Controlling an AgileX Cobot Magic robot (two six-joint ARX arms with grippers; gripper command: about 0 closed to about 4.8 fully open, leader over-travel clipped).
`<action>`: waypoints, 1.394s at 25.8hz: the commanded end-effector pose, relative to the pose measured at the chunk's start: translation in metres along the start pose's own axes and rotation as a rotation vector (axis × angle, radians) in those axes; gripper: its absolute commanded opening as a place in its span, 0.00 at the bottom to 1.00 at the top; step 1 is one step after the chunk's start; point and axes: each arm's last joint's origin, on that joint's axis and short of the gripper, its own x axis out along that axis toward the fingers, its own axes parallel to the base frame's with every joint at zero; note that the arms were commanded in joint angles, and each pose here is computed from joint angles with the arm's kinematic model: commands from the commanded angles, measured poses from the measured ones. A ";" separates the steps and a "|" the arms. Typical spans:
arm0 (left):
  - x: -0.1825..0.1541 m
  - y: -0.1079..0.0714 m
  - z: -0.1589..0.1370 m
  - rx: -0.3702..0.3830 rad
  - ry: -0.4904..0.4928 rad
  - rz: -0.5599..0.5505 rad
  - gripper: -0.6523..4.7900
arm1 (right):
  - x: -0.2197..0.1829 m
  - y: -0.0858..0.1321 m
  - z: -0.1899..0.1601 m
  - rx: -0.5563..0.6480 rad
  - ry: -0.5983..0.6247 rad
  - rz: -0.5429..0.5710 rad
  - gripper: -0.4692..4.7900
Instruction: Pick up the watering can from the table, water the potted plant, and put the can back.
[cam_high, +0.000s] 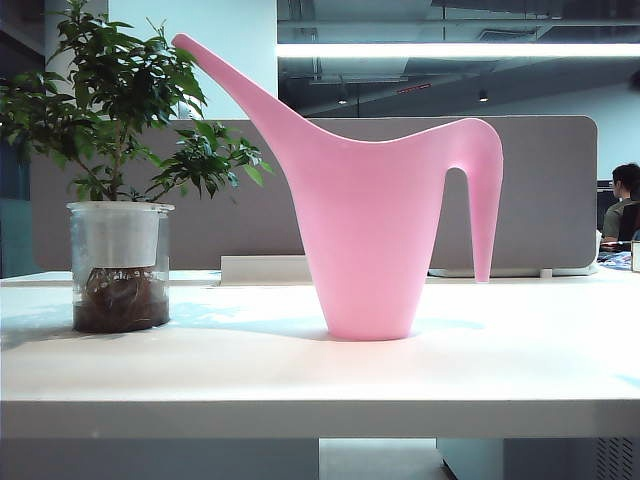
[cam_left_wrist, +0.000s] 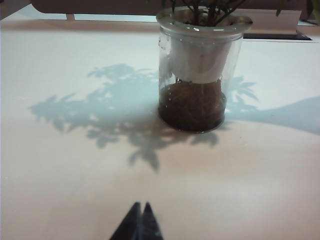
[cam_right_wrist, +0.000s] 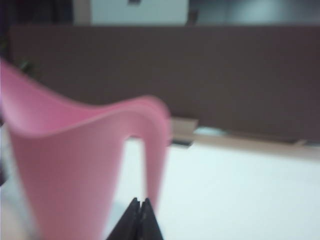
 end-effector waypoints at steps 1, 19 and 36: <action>0.000 0.000 0.000 0.001 0.003 -0.005 0.11 | -0.009 -0.013 0.011 -0.018 -0.099 -0.105 0.09; 0.000 0.000 0.000 0.001 0.003 -0.005 0.11 | -0.040 -0.026 -0.026 0.059 0.301 -0.257 0.09; 0.000 0.000 0.000 0.001 0.003 -0.005 0.11 | -0.041 -0.025 -0.029 0.061 0.332 -0.259 0.09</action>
